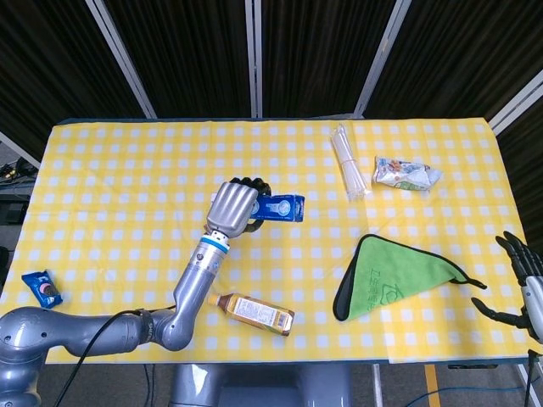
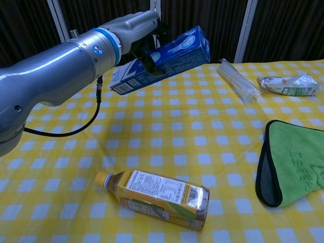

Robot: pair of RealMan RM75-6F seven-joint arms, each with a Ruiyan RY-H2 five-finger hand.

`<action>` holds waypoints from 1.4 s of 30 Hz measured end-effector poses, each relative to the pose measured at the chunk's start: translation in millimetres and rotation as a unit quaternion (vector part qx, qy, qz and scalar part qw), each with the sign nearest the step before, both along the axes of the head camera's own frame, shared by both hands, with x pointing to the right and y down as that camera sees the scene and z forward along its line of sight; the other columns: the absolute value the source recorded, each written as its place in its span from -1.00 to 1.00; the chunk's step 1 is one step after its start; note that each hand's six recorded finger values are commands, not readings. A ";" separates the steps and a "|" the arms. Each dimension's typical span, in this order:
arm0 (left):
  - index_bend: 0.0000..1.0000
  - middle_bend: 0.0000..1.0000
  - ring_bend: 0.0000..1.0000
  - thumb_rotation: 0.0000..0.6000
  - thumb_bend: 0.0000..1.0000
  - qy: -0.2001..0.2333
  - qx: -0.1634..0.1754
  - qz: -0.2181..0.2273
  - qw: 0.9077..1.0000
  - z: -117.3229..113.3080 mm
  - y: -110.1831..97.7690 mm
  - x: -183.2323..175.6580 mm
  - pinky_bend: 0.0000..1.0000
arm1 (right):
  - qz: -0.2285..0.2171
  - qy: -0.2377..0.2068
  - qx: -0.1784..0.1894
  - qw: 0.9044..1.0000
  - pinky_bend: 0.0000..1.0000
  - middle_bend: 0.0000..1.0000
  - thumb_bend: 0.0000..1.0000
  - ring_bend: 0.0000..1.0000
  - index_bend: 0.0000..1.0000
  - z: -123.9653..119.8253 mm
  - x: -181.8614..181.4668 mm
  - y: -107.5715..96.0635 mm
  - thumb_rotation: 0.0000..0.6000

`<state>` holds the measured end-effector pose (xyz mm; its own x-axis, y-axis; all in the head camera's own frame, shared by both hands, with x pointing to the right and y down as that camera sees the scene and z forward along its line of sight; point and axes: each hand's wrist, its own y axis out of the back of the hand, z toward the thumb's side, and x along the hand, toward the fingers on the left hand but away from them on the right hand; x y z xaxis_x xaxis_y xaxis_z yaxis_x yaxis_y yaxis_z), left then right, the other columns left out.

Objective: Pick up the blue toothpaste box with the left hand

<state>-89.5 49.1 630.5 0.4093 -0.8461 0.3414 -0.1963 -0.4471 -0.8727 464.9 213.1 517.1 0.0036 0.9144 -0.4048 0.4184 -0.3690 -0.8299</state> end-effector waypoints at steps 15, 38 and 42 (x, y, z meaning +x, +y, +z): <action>-0.04 -0.32 -0.30 1.00 -0.22 0.098 0.021 -0.038 0.994 -19.5 -3.8 7.5 -0.19 | 0.000 0.000 -0.001 1.000 -1.00 -1.00 -0.84 -1.00 -1.00 0.1 -0.3 0.0 1.00; -0.04 -0.32 -0.30 1.00 -0.22 0.159 0.073 -0.033 0.984 -90.7 -23.5 5.9 -0.19 | -0.006 0.001 -0.004 1.000 -1.00 -1.00 -0.84 -1.00 -1.00 1.7 -4.5 1.5 1.00; -0.04 -0.32 -0.30 1.00 -0.22 0.154 0.077 -0.034 0.984 -97.2 -26.3 -1.1 -0.19 | -0.008 0.001 -0.004 1.000 -1.00 -1.00 -0.84 -1.00 -1.00 1.7 -5.5 2.0 1.00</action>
<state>-90.6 22.8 533.3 0.4138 -0.9073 0.0749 -0.4873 -0.2902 -0.8236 459.3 215.1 518.8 0.0167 0.9109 -0.4123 0.4104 -0.3823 -0.8279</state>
